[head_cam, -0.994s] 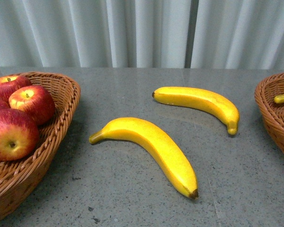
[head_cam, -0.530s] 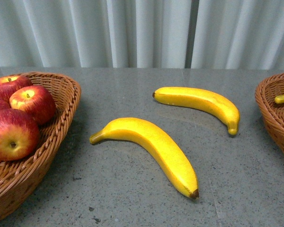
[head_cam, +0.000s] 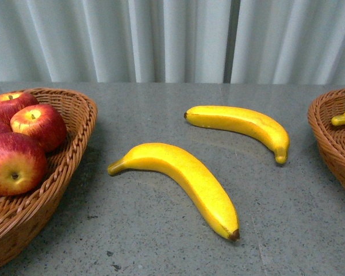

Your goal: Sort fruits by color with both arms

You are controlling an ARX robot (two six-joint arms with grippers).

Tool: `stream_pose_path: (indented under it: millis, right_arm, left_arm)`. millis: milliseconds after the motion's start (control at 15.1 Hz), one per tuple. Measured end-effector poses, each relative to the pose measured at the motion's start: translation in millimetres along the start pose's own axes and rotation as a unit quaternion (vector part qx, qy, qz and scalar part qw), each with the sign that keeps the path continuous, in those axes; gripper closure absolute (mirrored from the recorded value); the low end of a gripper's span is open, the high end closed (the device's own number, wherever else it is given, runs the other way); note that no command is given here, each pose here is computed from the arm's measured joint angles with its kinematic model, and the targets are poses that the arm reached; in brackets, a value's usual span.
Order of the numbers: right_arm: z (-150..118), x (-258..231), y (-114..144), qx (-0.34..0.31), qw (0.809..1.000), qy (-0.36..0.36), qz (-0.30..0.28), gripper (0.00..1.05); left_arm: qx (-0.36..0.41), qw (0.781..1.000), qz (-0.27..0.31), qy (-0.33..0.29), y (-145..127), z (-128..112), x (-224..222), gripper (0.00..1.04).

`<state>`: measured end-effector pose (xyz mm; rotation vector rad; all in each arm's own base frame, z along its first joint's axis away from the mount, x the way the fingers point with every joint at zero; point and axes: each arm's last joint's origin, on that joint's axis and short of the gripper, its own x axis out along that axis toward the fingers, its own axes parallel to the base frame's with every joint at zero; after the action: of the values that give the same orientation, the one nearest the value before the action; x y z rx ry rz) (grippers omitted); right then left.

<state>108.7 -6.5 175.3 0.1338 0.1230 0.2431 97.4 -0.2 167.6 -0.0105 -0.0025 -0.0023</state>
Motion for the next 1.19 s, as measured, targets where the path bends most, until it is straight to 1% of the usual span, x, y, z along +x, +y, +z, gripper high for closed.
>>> stream_pose_path:
  millis: [66,133,199,265,398,464,530,596,663,795,861,994,1060,1193]
  right_arm:
    - [18.4,9.5,8.5,0.004,0.994,-0.007,0.106,0.06]
    - [42.2,21.2,20.3,-0.010,0.985,-0.032,0.168,0.06]
    - [62.1,36.1,28.2,-0.020,0.982,-0.054,0.181,0.06]
    - [73.7,52.1,37.6,-0.020,0.980,-0.061,0.186,0.06]
    - [90.2,96.7,72.1,-0.019,0.974,-0.035,0.221,0.06]
    - [94.3,120.3,93.3,-0.019,0.974,-0.012,0.228,0.06]
    - [95.7,140.3,118.2,-0.020,0.967,0.012,0.255,0.06]
    - [89.6,166.7,148.2,-0.030,0.962,0.044,0.268,0.06]
    - [82.0,184.3,161.1,-0.044,0.962,0.056,0.264,0.06]
    - [64.3,215.0,168.4,-0.073,0.964,0.089,0.240,0.06]
    - [55.3,230.9,165.8,-0.090,0.966,0.107,0.220,0.06]
    - [41.1,251.5,151.1,-0.112,0.963,0.154,0.188,0.06]
    - [36.7,255.0,140.9,-0.122,0.959,0.187,0.175,0.06]
    - [33.8,255.1,129.9,-0.143,0.947,0.237,0.162,0.06]
  left_arm:
    - [0.000,1.000,0.000,0.001,0.0,-0.3,0.0,0.07]
    - [0.000,1.000,0.001,0.001,0.0,-0.2,0.0,0.07]
    - [0.000,1.000,0.000,0.001,0.0,-0.1,0.0,0.07]
    - [0.000,1.000,0.000,0.001,0.0,-0.1,0.0,0.07]
    - [0.000,1.000,0.000,0.001,0.0,-0.1,0.0,0.07]
    - [0.000,1.000,0.001,0.001,0.0,-0.1,0.0,0.07]
    - [0.000,1.000,0.000,0.001,0.0,-0.1,0.0,0.07]
    - [0.000,1.000,0.000,0.001,0.0,-0.1,0.0,0.07]
    - [0.000,1.000,0.000,0.001,0.0,-0.1,0.0,0.07]
    - [0.000,1.000,0.000,0.001,0.0,-0.1,0.0,0.07]
    - [0.000,1.000,0.000,0.001,0.0,-0.1,0.0,0.07]
    - [0.000,1.000,0.000,0.001,0.0,-0.1,0.0,0.07]
    - [0.000,1.000,0.000,0.001,0.0,-0.1,0.0,0.07]
    - [0.000,1.000,0.000,0.001,0.0,-0.1,0.0,0.07]
